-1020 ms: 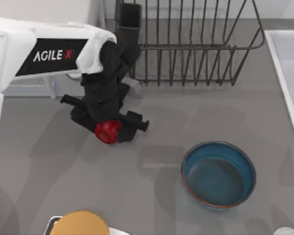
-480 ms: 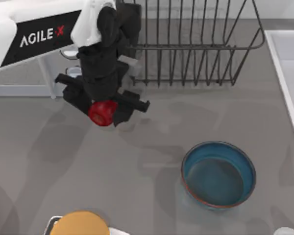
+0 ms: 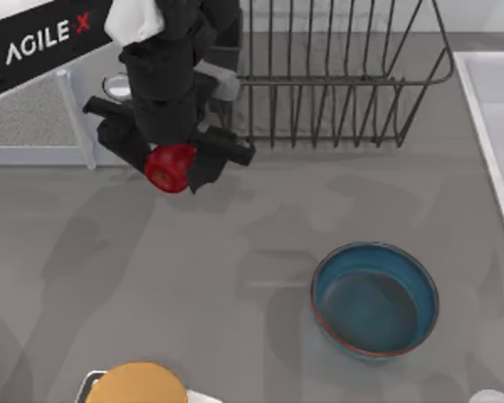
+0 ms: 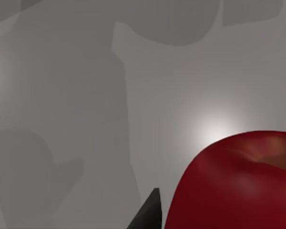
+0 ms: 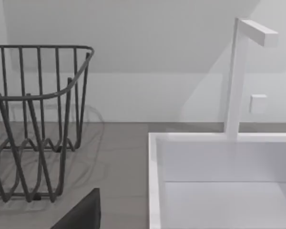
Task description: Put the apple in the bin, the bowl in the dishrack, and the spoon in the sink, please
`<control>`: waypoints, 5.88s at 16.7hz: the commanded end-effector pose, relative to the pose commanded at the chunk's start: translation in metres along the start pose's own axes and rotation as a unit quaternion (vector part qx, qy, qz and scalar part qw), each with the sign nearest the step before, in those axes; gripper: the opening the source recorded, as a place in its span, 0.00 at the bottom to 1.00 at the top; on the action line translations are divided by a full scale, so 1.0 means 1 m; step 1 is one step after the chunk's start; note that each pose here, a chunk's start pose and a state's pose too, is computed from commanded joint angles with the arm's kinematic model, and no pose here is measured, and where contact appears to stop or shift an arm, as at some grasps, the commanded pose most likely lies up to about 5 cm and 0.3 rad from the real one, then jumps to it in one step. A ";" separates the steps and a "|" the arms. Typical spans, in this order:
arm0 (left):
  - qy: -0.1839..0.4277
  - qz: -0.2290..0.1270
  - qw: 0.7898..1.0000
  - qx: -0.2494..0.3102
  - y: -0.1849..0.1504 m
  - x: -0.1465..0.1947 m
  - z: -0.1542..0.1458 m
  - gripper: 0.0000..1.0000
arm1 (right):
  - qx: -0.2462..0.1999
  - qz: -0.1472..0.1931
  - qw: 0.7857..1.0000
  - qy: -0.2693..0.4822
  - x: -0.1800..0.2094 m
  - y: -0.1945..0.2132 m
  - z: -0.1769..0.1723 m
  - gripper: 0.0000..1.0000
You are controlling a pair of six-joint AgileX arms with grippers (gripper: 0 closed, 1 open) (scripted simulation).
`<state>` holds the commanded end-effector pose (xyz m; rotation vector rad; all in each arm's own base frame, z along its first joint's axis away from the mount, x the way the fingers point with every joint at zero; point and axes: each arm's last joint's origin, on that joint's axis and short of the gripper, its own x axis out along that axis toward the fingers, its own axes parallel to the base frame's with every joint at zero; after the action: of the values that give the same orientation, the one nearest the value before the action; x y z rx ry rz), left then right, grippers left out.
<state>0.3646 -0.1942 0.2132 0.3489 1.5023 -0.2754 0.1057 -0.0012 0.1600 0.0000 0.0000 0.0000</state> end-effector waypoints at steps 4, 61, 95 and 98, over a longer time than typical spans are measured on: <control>0.004 0.011 0.999 0.033 -0.002 0.000 -0.001 0.00 | 0.000 0.000 1.000 0.000 0.000 0.000 0.000 1.00; 0.176 -0.136 0.191 0.956 0.169 0.025 -0.200 0.38 | 0.000 0.000 1.000 0.000 0.000 0.000 0.000 1.00; -0.102 0.372 0.749 0.538 0.131 -0.047 -0.255 1.00 | 0.000 0.000 1.000 0.000 0.000 0.000 0.000 1.00; -0.264 0.391 0.814 0.340 0.115 -0.039 -0.276 1.00 | 0.000 0.000 1.000 0.000 0.000 0.000 0.000 1.00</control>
<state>0.1531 0.0176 0.2492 1.3116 0.5686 -0.2085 0.1057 -0.0012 0.1600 0.0000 0.0000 0.0000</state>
